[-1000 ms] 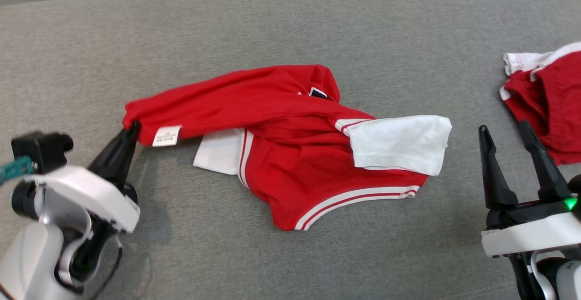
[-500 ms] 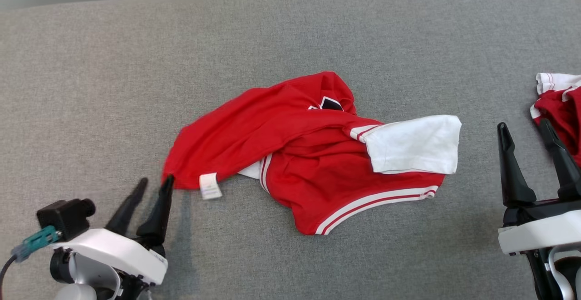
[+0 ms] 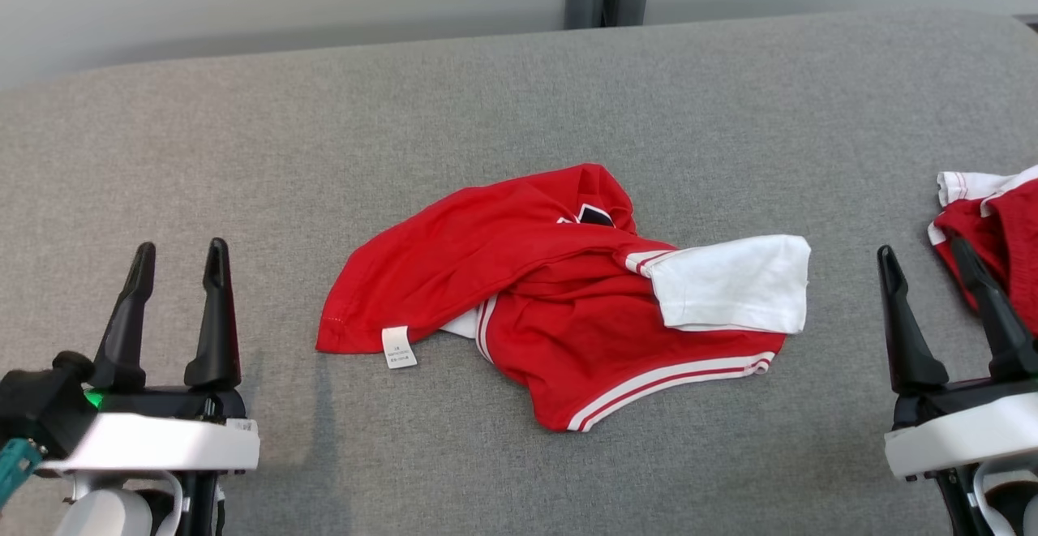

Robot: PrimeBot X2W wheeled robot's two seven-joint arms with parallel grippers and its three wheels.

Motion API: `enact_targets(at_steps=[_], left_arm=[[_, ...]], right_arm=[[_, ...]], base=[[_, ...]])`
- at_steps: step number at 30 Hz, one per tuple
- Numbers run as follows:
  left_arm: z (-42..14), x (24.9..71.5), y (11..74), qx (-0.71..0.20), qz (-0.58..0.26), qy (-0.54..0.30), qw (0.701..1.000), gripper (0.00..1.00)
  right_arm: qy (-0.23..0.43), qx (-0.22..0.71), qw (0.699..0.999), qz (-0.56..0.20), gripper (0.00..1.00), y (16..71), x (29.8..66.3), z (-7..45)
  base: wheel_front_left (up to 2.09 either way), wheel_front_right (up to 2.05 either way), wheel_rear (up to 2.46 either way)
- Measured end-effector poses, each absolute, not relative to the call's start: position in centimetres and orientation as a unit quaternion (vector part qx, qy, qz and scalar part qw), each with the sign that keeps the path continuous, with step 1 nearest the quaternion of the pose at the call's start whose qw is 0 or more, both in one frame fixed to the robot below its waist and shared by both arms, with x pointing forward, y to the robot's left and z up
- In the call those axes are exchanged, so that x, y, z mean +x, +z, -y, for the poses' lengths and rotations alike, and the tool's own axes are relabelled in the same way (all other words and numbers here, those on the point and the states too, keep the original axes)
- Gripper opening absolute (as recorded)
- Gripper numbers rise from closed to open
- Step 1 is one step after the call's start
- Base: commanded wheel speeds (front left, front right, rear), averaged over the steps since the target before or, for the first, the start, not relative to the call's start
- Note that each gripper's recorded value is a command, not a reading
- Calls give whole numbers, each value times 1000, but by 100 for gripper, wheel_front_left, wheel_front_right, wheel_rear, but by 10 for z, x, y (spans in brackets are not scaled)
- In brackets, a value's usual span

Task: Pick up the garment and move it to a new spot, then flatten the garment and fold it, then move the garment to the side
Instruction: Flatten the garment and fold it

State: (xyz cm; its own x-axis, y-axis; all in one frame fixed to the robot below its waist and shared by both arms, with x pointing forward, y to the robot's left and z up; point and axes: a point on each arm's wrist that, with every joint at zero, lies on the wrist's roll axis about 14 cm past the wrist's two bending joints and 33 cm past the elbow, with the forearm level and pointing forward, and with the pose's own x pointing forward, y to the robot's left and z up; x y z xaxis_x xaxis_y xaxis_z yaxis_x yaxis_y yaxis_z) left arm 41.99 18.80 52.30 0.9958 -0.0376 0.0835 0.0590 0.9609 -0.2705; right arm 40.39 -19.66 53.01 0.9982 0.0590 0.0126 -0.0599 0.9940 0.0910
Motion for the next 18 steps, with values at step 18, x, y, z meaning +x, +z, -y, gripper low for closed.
enact_targets(at_steps=[18], left_arm=[[-185,394,533,-86,50,-38,994,100]], right_arm=[[42,47,998,-5,100,530,394,188]], base=[[0,0,0]])
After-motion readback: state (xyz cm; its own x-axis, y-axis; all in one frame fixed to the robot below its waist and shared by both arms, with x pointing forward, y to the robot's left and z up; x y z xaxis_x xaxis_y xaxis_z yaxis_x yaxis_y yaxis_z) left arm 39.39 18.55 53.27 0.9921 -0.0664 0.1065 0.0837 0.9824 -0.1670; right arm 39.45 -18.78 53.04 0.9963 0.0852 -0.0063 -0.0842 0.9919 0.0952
